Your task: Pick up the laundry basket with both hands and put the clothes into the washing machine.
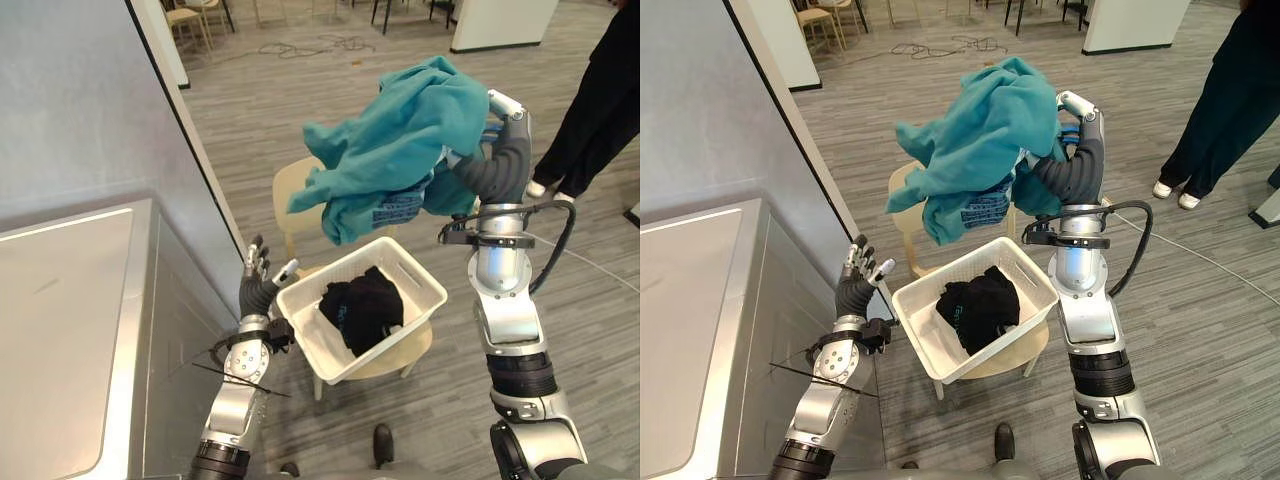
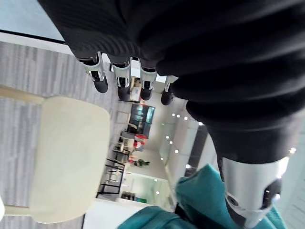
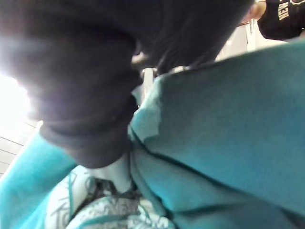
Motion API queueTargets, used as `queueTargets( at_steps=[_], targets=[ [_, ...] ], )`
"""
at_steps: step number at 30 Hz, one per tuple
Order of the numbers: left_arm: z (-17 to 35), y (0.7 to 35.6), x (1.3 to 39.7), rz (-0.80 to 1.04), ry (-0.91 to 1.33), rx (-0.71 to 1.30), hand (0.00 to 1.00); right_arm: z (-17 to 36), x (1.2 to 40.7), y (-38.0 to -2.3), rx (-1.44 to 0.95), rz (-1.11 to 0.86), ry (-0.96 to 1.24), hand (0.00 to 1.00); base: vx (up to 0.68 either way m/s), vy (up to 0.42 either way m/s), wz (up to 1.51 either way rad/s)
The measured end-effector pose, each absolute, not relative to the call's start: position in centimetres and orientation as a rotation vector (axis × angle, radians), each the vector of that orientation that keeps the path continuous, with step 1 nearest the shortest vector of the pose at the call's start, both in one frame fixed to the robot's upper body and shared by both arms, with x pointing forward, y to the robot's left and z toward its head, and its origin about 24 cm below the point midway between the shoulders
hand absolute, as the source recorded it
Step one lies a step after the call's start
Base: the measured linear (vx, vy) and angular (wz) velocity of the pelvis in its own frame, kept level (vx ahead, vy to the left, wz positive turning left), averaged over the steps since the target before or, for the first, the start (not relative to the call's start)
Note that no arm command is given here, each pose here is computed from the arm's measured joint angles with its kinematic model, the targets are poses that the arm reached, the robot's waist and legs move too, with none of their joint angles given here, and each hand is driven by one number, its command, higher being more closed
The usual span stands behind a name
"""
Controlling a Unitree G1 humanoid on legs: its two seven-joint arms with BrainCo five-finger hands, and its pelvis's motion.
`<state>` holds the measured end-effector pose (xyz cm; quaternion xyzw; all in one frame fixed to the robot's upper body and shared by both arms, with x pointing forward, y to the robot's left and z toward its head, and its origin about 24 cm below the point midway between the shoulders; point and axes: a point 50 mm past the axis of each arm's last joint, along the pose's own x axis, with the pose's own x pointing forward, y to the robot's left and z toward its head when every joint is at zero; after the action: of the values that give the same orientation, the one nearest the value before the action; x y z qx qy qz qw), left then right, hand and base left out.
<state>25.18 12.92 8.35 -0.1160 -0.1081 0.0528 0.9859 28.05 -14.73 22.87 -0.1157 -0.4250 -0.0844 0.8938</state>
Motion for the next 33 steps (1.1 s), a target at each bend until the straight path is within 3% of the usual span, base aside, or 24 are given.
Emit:
queueTargets(
  at_steps=[14,33],
  targets=[
    [14.7,9.3,26.6,-0.125,-0.450,-0.354,0.00,22.4,27.9,-12.4,-0.153,-0.020,-0.867,1.00,0.00,-0.011,-0.06],
    [16.1,7.5,27.7,-0.253,-0.495,-0.284,0.00,23.1,27.8,-9.1,-0.114,0.270,-0.872,1.00,-0.01,-0.003,-0.01]
  ],
)
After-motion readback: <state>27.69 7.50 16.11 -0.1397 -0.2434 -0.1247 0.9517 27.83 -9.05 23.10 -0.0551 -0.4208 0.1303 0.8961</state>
